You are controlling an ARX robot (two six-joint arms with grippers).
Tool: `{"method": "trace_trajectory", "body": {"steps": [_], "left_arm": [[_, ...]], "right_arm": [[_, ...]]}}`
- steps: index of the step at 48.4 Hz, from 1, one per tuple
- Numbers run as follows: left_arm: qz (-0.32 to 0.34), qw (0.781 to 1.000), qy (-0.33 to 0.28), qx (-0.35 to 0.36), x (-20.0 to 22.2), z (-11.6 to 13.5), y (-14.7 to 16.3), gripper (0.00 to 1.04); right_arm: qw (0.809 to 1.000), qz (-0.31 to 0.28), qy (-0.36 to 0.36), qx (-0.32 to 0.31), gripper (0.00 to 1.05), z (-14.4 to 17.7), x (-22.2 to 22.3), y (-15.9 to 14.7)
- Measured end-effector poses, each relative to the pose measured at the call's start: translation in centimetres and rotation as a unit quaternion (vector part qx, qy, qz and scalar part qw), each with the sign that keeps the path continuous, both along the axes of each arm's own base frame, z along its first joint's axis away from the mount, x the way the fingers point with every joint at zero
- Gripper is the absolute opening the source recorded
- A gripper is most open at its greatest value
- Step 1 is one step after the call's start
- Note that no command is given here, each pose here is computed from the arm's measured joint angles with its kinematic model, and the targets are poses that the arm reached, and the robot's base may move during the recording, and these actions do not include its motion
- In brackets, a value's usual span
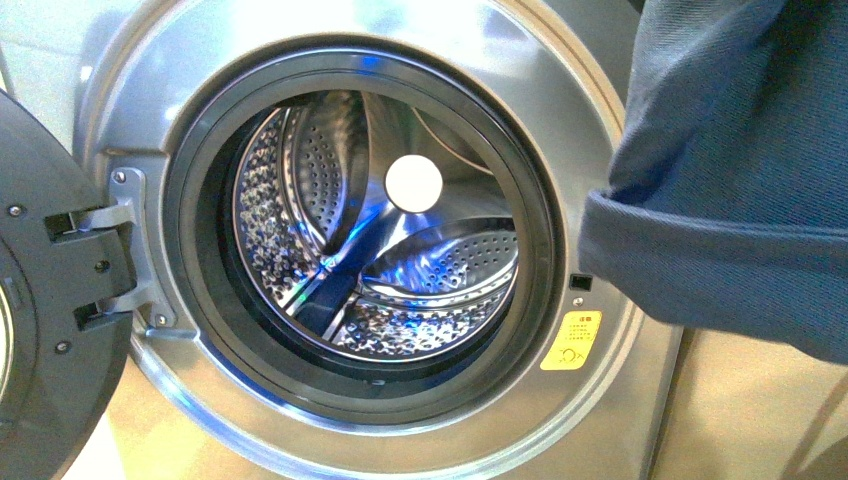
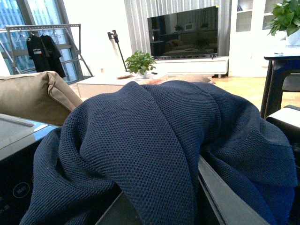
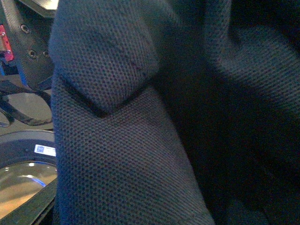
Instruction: Collect clothes from washing machine
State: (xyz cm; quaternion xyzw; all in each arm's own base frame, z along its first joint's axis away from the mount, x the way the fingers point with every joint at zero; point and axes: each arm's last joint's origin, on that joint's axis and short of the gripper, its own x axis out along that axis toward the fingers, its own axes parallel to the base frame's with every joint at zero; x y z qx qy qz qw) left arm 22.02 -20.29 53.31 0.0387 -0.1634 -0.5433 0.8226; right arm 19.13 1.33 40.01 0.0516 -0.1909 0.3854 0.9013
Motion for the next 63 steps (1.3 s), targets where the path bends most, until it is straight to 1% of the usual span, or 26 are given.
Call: {"method": "trace_trajectory", "body": {"steps": [10, 19, 30, 38, 42, 49, 51, 55, 57, 58, 60, 63], "left_arm": [[-0.002, 1.0, 0.003, -0.002, 0.0, 0.0, 0.0, 0.16], [-0.007, 1.0, 0.006, -0.005, -0.1, 0.0, 0.0, 0.16], [-0.01, 1.0, 0.011, -0.006, -0.2, -0.1, -0.1, 0.16], [-0.012, 1.0, 0.014, -0.006, -0.2, -0.2, -0.2, 0.16], [-0.013, 1.0, 0.016, -0.007, -0.1, -0.3, -0.2, 0.16], [-0.014, 1.0, 0.019, -0.008, -0.1, -0.3, -0.2, 0.16], [-0.016, 1.0, 0.021, -0.008, -0.1, -0.3, -0.2, 0.25], [-0.018, 1.0, 0.021, -0.008, -0.2, -0.3, -0.2, 0.36], [-0.02, 1.0, 0.021, -0.008, -0.2, -0.3, -0.2, 0.43], [-0.022, 1.0, 0.021, -0.007, -0.2, -0.3, -0.2, 0.49], [-0.023, 0.999, 0.021, -0.008, -0.3, -0.3, -0.2, 0.56], [-0.026, 0.999, 0.02, -0.008, -0.3, -0.3, -0.1, 0.64]], "right_arm": [[0.997, 0.069, 0.002, 0.033, 0.97, 0.5, 0.5, 0.7], [0.994, 0.103, 0.003, 0.049, 0.97, 1.4, 0.5, 1.7], [0.992, 0.114, 0.027, 0.051, 0.97, 1.4, 1.4, 3.0], [0.993, 0.104, 0.028, 0.051, 0.96, 1.1, 1.9, 3.6], [0.994, 0.093, 0.032, 0.053, 0.87, 1.0, 2.1, 3.7], [0.995, 0.081, 0.031, 0.05, 0.66, 0.9, 2.1, 3.6], [0.995, 0.078, 0.029, 0.05, 0.59, 0.9, 2.1, 3.6], [0.996, 0.072, 0.027, 0.051, 0.47, 1.0, 2.0, 3.3], [0.996, 0.067, 0.027, 0.053, 0.4, 1.0, 2.0, 3.2], [0.996, 0.064, 0.026, 0.054, 0.36, 1.0, 2.1, 3.1], [0.996, 0.058, 0.024, 0.058, 0.28, 1.1, 2.0, 2.8], [0.997, 0.052, 0.021, 0.061, 0.21, 1.2, 2.0, 2.6]]}}
